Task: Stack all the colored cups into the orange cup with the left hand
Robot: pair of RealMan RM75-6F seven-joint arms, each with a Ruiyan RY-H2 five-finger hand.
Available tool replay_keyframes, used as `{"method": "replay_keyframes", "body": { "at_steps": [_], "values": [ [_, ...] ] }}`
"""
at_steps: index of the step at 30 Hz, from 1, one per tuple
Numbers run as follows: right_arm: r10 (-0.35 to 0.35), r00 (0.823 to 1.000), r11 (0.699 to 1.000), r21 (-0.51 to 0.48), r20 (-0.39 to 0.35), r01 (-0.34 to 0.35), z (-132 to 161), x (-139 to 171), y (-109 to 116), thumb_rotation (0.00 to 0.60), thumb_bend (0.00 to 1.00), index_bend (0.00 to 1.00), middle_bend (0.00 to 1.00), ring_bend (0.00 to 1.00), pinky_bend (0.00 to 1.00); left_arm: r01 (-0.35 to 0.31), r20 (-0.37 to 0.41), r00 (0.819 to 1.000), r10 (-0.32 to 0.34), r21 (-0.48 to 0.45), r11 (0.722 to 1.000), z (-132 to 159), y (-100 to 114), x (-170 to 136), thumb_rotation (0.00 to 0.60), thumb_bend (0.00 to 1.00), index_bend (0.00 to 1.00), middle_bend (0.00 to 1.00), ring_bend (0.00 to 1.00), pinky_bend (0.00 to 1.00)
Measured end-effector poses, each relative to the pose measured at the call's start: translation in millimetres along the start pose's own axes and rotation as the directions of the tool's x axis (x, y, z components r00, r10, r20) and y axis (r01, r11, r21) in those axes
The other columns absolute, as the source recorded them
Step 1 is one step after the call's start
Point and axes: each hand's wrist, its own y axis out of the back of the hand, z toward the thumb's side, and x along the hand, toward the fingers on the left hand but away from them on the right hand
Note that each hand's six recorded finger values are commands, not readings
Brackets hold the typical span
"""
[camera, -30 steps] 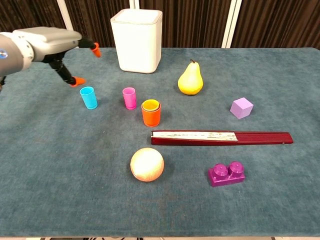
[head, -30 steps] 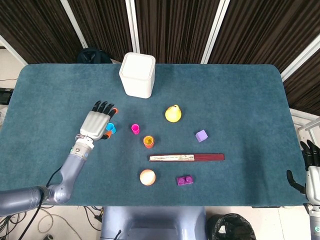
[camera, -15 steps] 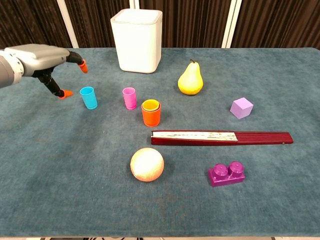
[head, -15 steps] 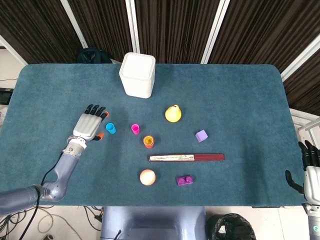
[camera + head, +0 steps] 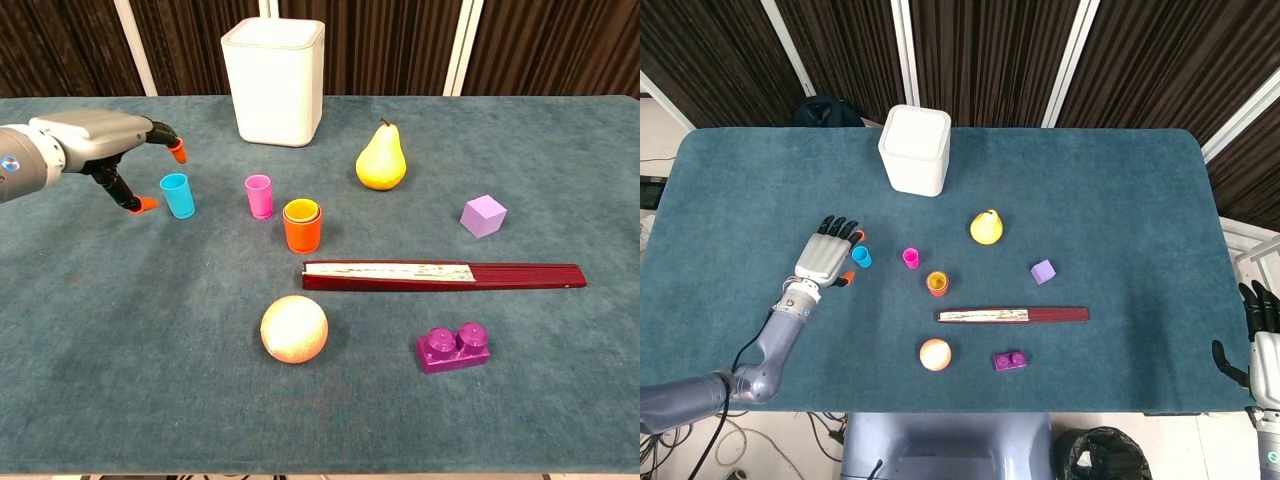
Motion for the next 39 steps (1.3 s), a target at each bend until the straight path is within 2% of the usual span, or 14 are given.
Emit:
{"method": "replay_keyframes", "body": {
  "at_steps": [19,39],
  "values": [
    [0.001,1.000,1.000,0.002,0.001,-0.001,-0.5,-0.4,-1.0,0.600,0.43,0.04,0.00,0.06,0.00,-0.004,0.004,1.000,0.005,-0.013,1.000,14.5,-6.6,11.1,0.600,0.31,0.35,0.09,0.00,0.00],
    [0.004,1.000,1.000,0.001,0.003,-0.004,-0.3,-0.5,-2.3,0.600,0.43,0.04,0.00,0.06,0.00,-0.023,-0.021,1.000,0.023,0.011,1.000,12.9,-3.6,16.6,0.600,0.32,0.37,0.09,0.00,0.00]
  ]
}}
